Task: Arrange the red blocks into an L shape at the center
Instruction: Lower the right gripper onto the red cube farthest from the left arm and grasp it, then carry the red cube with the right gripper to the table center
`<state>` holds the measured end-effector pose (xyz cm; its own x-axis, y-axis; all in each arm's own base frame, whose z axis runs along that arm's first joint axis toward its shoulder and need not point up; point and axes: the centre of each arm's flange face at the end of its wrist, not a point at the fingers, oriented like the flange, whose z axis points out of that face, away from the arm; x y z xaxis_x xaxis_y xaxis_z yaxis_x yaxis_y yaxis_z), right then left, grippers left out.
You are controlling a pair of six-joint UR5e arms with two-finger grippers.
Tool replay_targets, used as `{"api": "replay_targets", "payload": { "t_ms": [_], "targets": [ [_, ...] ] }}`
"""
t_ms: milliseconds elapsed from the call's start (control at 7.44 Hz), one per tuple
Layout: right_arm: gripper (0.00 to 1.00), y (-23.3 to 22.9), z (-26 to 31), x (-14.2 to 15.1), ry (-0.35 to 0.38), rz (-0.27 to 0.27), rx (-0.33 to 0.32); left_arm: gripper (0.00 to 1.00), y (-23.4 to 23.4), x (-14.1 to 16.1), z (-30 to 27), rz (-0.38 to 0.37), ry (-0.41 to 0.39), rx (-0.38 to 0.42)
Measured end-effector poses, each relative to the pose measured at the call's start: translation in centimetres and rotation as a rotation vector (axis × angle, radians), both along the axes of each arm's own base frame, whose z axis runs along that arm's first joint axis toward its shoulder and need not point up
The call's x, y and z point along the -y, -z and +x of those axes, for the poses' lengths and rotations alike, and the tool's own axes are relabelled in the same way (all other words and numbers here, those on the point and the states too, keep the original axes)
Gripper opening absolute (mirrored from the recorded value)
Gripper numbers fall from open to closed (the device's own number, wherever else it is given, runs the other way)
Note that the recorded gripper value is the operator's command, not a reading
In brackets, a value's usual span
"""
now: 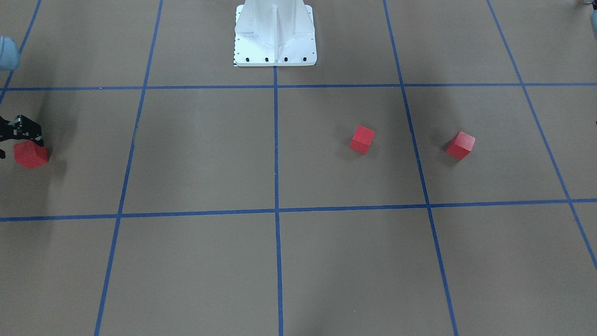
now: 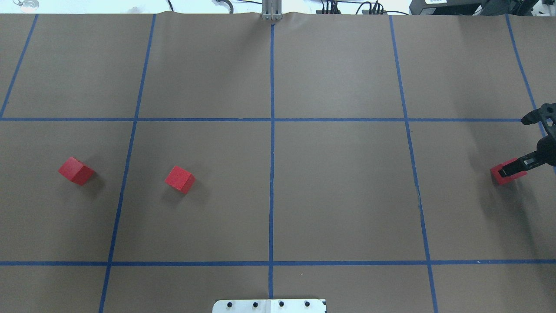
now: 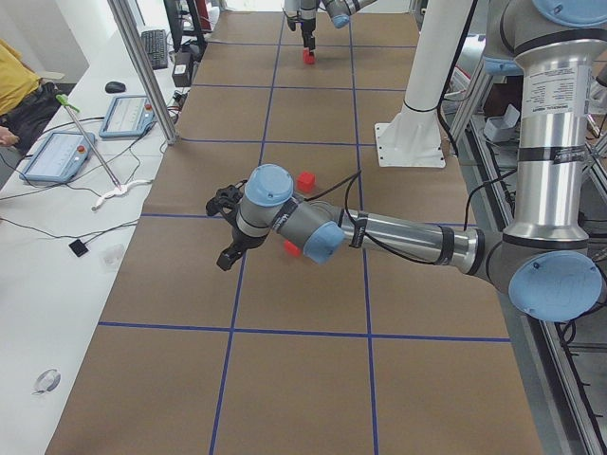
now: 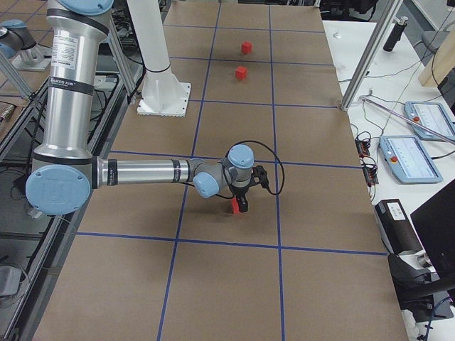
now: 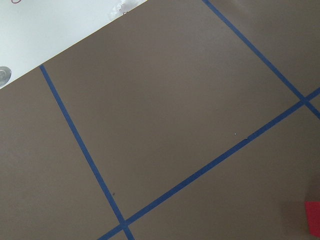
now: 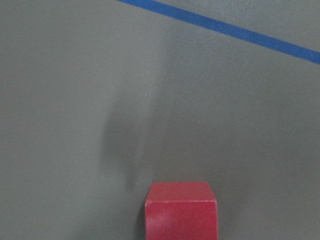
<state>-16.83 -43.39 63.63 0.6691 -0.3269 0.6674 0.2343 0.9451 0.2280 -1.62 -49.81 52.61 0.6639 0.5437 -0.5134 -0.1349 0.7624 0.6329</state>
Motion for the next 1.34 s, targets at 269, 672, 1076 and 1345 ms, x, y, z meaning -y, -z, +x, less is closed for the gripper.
{"api": "replay_targets", "payload": {
  "t_ms": [269,672,1076,1345],
  "targets": [
    [0.13,-0.3,-0.3,0.1,0.002,-0.001,-0.008,1.00,0.0,-0.1,0.1,-0.001,-0.008,-0.010],
    [0.00,0.7,-0.6,0.6,0.001,0.008,0.005,1.00,0.0,-0.1,0.1,-0.001,-0.009,-0.012],
    [0.00,9.4,-4.5,5.5,-0.099,-0.022,0.077,1.00,0.0,-0.1,0.1,-0.003,-0.008,-0.012],
    [0.00,18.4,-12.2,8.1,-0.157,-0.099,0.123,1.00,-0.2,-0.1,0.1,-0.007,-0.007,-0.012]
  ]
}}
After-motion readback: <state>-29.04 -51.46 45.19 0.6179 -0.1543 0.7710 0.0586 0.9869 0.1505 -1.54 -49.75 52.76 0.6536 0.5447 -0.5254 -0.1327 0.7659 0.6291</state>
